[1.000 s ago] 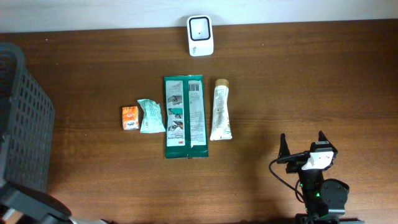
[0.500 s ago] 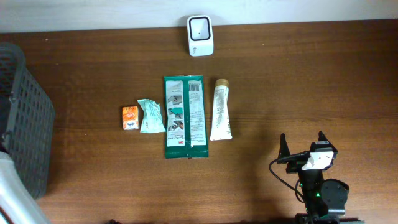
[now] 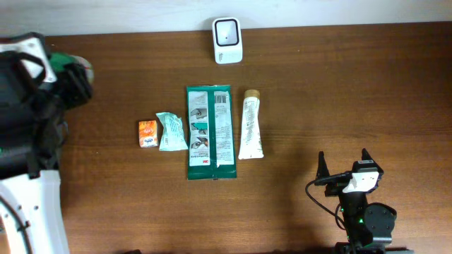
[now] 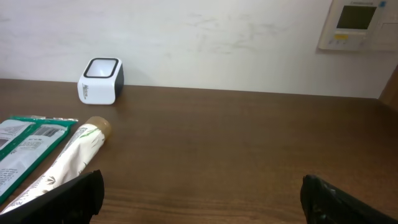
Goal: Scan the item barcode
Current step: 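Carry the green jar past the scanner and set it right of the tube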
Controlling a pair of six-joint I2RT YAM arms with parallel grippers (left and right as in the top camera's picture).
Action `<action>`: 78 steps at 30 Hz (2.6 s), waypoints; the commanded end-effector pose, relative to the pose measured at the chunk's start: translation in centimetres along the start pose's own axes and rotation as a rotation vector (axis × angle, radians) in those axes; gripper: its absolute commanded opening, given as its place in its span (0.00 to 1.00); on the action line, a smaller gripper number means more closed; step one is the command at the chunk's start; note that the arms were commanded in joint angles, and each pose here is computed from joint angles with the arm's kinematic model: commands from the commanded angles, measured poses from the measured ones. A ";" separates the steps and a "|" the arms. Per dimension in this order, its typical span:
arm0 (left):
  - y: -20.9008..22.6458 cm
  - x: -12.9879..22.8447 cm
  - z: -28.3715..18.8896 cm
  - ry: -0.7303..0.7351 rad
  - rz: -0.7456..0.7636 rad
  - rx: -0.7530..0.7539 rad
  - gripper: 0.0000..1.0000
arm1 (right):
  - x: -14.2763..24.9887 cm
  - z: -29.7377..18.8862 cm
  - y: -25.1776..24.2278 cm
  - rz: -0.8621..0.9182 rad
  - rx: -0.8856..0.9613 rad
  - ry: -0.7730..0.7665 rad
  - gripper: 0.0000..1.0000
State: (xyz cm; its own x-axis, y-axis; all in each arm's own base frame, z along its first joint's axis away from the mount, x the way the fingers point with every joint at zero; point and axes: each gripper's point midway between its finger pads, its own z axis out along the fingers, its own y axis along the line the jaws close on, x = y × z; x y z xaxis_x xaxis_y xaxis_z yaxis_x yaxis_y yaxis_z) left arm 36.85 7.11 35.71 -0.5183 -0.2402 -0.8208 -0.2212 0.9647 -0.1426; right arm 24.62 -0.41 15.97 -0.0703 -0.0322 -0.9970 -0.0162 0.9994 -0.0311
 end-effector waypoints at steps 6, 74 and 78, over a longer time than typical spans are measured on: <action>-6.9 4.8 5.1 0.213 0.082 0.132 0.62 | 0.4 0.0 0.1 -0.006 -0.007 0.006 0.98; -37.7 13.8 5.0 0.291 0.552 0.613 1.00 | 0.4 0.0 0.1 -0.005 -0.007 0.006 0.98; -29.5 8.9 6.0 0.322 0.456 0.467 1.00 | 0.3 0.0 0.1 -0.005 -0.007 0.006 0.99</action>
State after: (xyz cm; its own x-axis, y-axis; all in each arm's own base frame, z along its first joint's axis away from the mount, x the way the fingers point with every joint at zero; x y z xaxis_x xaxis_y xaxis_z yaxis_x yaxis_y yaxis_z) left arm 42.32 -29.51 26.00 -0.6851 0.3392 -0.6446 0.5180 0.8491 -0.1037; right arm 24.62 -0.41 15.97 -0.0703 -0.0318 -0.9970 -0.0162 0.9994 -0.0308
